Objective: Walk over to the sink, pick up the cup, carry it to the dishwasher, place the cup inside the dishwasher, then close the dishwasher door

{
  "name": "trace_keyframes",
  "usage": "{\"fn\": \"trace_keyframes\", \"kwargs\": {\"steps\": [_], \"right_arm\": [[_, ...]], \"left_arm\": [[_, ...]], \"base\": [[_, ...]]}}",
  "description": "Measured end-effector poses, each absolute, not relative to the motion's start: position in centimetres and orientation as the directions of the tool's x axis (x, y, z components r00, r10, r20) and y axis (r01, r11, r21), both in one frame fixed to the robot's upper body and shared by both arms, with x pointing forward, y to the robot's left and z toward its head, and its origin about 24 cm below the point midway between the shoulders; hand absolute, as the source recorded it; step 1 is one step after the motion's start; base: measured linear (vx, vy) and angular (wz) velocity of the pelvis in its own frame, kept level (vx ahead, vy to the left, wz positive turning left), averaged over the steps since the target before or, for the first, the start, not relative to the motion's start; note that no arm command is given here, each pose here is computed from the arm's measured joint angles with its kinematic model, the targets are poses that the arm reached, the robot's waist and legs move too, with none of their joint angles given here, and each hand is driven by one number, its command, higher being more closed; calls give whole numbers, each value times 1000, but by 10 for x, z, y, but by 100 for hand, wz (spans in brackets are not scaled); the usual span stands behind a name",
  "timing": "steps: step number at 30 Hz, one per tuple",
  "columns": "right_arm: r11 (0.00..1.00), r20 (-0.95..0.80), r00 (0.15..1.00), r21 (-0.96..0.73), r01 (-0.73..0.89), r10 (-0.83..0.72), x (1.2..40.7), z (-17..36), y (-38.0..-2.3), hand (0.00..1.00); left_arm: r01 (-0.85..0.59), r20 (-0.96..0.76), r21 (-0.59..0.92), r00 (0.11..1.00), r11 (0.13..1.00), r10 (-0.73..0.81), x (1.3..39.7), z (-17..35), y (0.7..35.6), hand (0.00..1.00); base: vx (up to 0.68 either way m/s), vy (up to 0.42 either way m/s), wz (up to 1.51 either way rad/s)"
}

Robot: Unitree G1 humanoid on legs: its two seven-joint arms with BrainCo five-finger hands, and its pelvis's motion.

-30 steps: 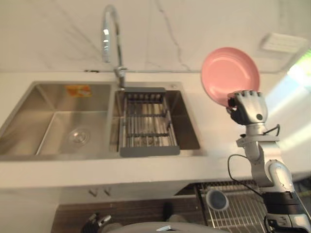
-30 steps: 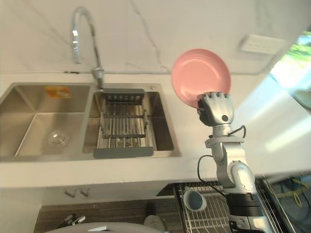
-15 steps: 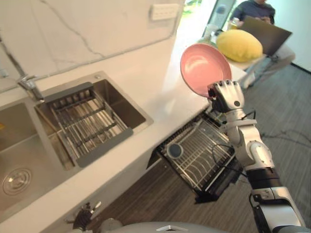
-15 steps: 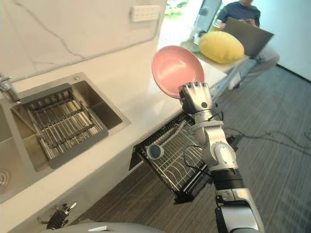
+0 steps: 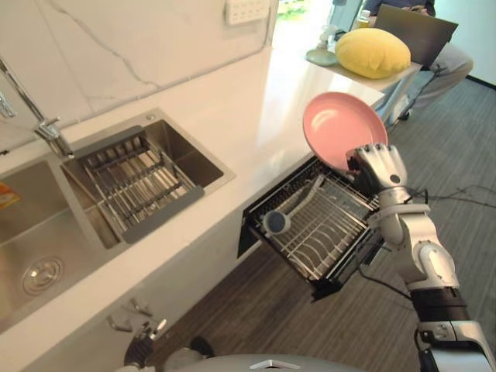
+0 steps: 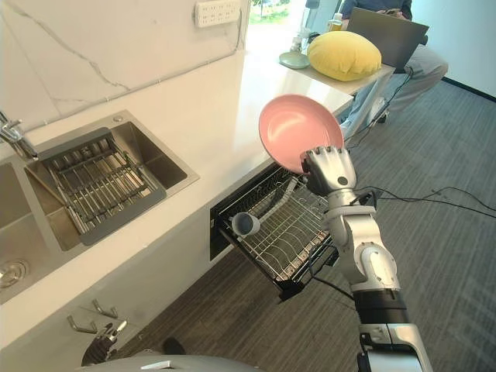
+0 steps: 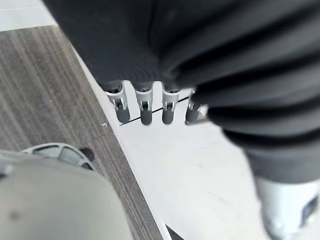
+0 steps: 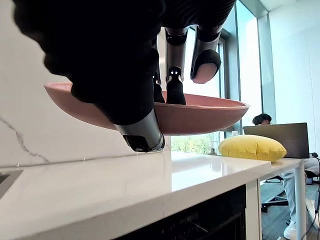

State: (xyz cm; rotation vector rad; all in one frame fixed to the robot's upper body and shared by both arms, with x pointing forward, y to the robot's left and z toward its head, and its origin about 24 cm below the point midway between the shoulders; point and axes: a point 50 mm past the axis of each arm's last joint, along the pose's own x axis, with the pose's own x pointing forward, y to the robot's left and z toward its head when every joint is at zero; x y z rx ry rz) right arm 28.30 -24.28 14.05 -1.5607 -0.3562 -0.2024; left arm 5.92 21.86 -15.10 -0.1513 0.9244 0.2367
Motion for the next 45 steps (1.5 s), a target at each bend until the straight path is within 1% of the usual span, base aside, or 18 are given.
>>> {"fn": "trace_keyframes", "kwargs": {"steps": [1, 5, 11, 14, 19, 23, 27, 29, 32, 34, 37, 42, 44, 45], "right_arm": [[23, 335, 939, -942, 334, 81, 283, 135, -242, 100], [31, 293, 956, -956, 291, 38, 278, 121, -247, 100], [75, 217, 968, -971, 227, -124, 279, 95, -265, 100], [106, 228, 946, -960, 257, -230, 276, 90, -277, 100], [140, 243, 917, -944, 299, -317, 275, 93, -287, 100], [153, 223, 913, -945, 289, -343, 280, 90, -291, 100], [180, 229, 901, -933, 311, -367, 295, 99, -292, 100], [181, 249, 895, -926, 332, -371, 302, 108, -292, 100], [155, 302, 879, -913, 378, -368, 317, 135, -298, 100], [145, 312, 882, -913, 381, -354, 324, 148, -300, 100], [164, 335, 879, -899, 406, -340, 332, 170, -300, 100], [154, 260, 909, -934, 322, -325, 351, 189, -302, 100], [165, 230, 915, -941, 296, -331, 354, 189, -302, 100], [174, 217, 916, -942, 287, -338, 354, 189, -303, 0]], "left_arm": [[-267, -808, -26, 574, 963, 137, 57, -151, 219, 0], [-266, -807, -27, 574, 964, 136, 58, -151, 219, 0], [-257, -803, -34, 582, 966, 126, 59, -151, 220, 0], [-254, -802, -38, 585, 966, 123, 60, -150, 219, 0], [-254, -793, -67, 601, 965, 103, 66, -150, 218, 0], [-278, -784, -101, 613, 955, 96, 73, -148, 217, 0], [-281, -747, -157, 661, 947, 72, 93, -143, 216, 0], [-271, -732, -179, 679, 946, 56, 102, -141, 215, 0], [-256, -684, -218, 728, 942, 39, 121, -133, 212, 0], [-251, -663, -234, 748, 939, 35, 129, -129, 211, 0], [-238, -627, -264, 779, 935, 21, 142, -122, 208, 0], [-200, -618, -311, 785, 929, -38, 154, -121, 195, 0], [-188, -610, -321, 791, 928, -51, 156, -119, 191, 0], [-183, -604, -328, 795, 927, -57, 158, -118, 190, 0]], "base": [[-38, 84, -1], [-34, 80, -1], [-23, 55, 1], [-28, 56, 7], [-37, 57, 6], [-84, 62, 3], [-94, 75, 1], [-110, 106, 3], [-95, 102, -1], [-101, 122, 1], [-89, 129, -1], [-79, 121, 2], [-70, 122, 1], [-54, 90, 0]]}}
